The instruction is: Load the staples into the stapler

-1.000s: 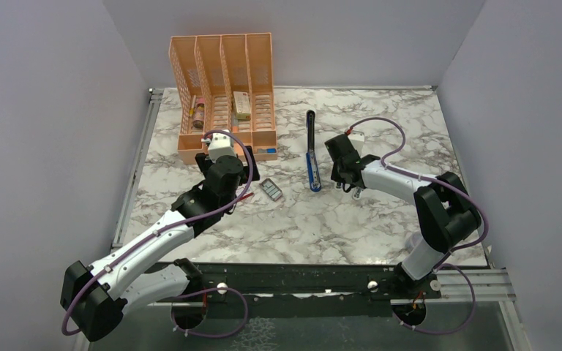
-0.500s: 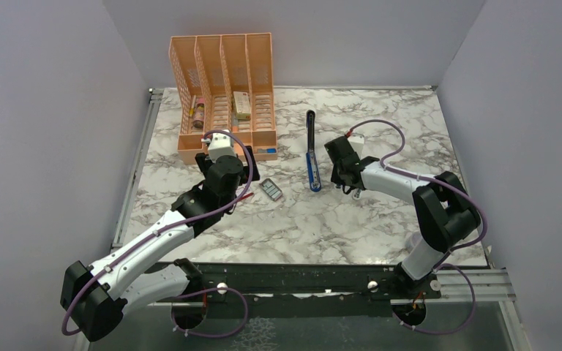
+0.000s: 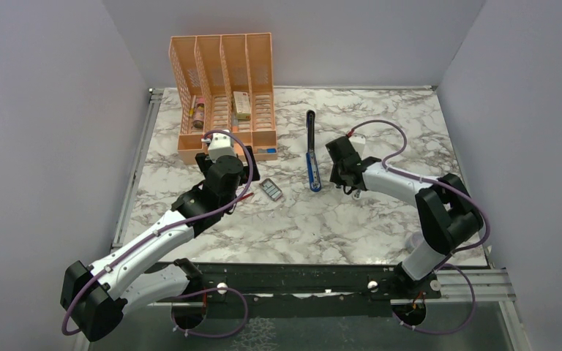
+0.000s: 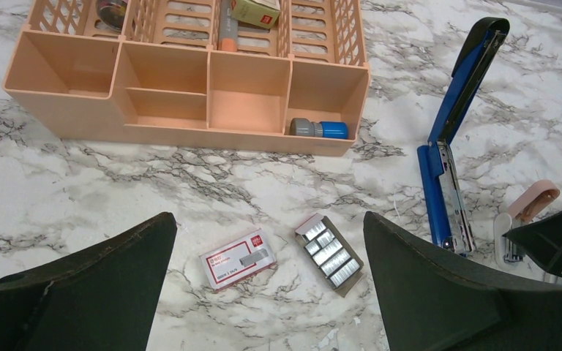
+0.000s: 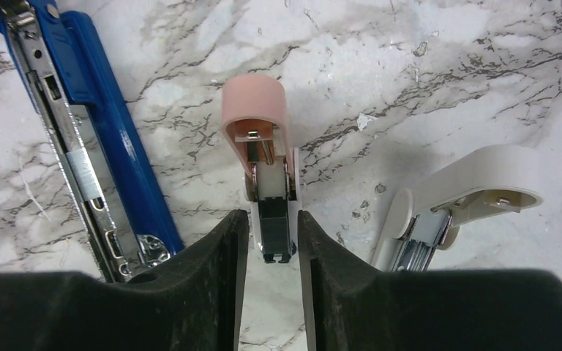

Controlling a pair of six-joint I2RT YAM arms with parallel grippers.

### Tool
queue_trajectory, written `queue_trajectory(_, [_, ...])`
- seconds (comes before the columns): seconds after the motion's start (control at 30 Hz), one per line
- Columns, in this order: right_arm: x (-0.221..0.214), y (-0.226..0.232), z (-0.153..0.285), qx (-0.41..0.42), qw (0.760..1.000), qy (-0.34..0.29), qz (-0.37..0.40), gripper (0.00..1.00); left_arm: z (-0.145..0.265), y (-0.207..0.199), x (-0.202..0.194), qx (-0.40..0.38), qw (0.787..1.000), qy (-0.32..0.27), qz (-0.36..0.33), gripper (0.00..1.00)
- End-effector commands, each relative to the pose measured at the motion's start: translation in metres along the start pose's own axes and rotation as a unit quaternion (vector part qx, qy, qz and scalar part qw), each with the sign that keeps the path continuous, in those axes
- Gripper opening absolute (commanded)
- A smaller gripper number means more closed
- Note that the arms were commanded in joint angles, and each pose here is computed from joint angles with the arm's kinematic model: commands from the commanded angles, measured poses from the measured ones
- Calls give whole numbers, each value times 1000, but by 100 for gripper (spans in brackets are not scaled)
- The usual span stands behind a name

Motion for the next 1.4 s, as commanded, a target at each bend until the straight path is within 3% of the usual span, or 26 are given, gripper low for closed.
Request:
queue_trajectory(0.0, [21, 7, 14, 17, 1000, -26, -6, 36, 1, -3, 10, -10, 1000, -14, 9, 99])
queue_trajectory(0.23, [22, 11, 9, 21, 1000, -21, 9, 28, 0, -3, 9, -10, 1000, -13, 9, 99])
queue_trajectory(1.13, [-5, 3, 1, 7, 999, 43, 10, 27, 0, -3, 7, -10, 1000, -11, 9, 99])
queue_trajectory(1.37, [7, 10, 9, 31, 999, 26, 10, 27, 0, -3, 8, -11, 1000, -12, 10, 99])
Point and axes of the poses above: each gripper's point midway between its finger pads, its own z axis back along the fingers, its own y axis along the line the jaws close on, x = y × z, the point moved 8 cm from there along z, back along the fingers, and after that the axes turned 7 degrees about -z, right-handed, at the moved point
